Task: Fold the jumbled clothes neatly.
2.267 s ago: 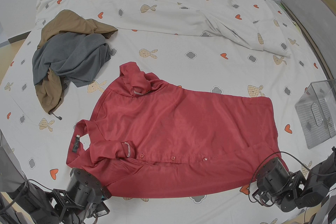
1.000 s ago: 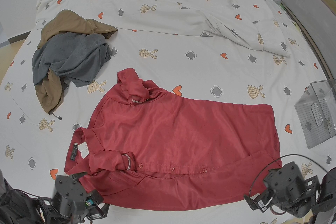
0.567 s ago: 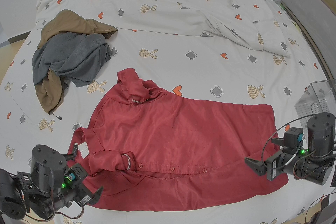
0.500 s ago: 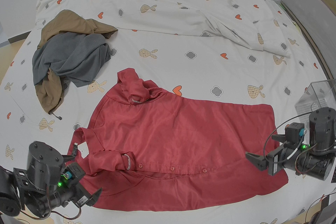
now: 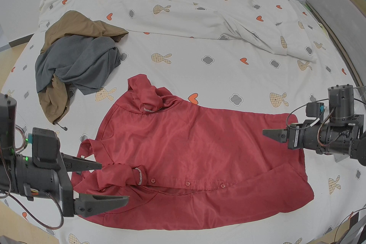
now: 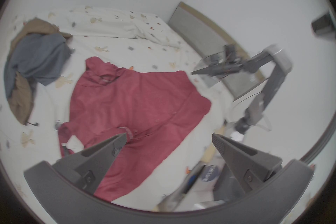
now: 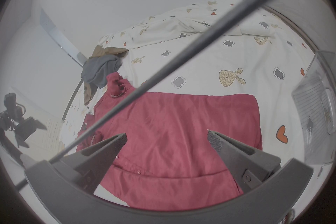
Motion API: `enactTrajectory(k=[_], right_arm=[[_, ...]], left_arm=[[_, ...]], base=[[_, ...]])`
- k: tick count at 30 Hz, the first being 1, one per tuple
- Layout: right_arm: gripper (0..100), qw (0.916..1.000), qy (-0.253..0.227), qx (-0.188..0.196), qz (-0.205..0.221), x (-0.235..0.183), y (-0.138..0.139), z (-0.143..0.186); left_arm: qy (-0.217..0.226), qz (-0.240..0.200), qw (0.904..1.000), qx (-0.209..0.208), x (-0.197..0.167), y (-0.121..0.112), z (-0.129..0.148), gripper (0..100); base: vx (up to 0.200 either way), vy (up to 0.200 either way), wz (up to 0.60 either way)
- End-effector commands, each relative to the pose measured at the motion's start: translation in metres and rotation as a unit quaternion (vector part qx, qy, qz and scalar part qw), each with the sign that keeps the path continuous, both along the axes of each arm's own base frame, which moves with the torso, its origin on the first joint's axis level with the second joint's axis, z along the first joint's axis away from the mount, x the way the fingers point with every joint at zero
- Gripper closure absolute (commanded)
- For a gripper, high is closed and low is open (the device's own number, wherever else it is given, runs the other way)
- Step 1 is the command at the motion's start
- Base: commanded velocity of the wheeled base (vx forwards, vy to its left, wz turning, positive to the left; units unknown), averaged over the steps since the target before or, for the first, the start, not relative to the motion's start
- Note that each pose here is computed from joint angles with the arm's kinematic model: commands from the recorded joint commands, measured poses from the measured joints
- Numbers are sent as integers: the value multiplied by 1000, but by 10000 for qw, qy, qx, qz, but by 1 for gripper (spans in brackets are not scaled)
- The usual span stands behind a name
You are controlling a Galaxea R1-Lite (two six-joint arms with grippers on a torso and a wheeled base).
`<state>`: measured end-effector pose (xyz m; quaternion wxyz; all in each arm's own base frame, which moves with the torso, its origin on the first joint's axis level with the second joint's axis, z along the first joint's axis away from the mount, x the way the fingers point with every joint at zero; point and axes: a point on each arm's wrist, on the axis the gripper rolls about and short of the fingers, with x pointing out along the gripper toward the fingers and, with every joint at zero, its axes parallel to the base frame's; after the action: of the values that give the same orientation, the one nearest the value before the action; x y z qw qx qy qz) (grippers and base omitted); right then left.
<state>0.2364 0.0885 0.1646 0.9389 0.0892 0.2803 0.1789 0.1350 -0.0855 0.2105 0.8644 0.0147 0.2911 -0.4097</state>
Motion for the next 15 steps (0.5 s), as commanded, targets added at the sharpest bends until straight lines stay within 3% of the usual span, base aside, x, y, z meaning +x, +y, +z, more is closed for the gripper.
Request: enactTrajectory(k=[1, 3, 5, 8, 10, 12, 15], right_arm=[[0, 9980, 454, -4, -442, 69, -4, -31], [0, 9968, 513, -273, -544, 73, -7, -41], [0, 9957, 405, -509, -655, 82, -12, -52], [0, 9964, 79, -405, -744, 92, -16, -49], [0, 9958, 11, -377, -834, 96, -21, -47], [0, 9951, 14, -399, -900, 99, -25, -48], [0, 9949, -58, -469, -892, 110, -24, -50]], left_arm=[[859, -201, 9870, -1342, 19, 24, 28, 0], [731, -286, 9882, -1315, 9, 26, 25, 0], [260, -337, 9938, -1031, 6, 26, 20, 0], [-75, 267, 9986, -450, 12, 28, 10, 0], [-247, 748, 9967, -182, 19, 28, 7, 0], [-359, 1056, 9936, -154, 22, 28, 8, 0], [-88, 1082, 9915, -720, 18, 28, 12, 0]], base=[[0, 0, 0], [0, 0, 0], [0, 0, 0], [0, 0, 0], [0, 0, 0], [0, 0, 0], [0, 0, 0]])
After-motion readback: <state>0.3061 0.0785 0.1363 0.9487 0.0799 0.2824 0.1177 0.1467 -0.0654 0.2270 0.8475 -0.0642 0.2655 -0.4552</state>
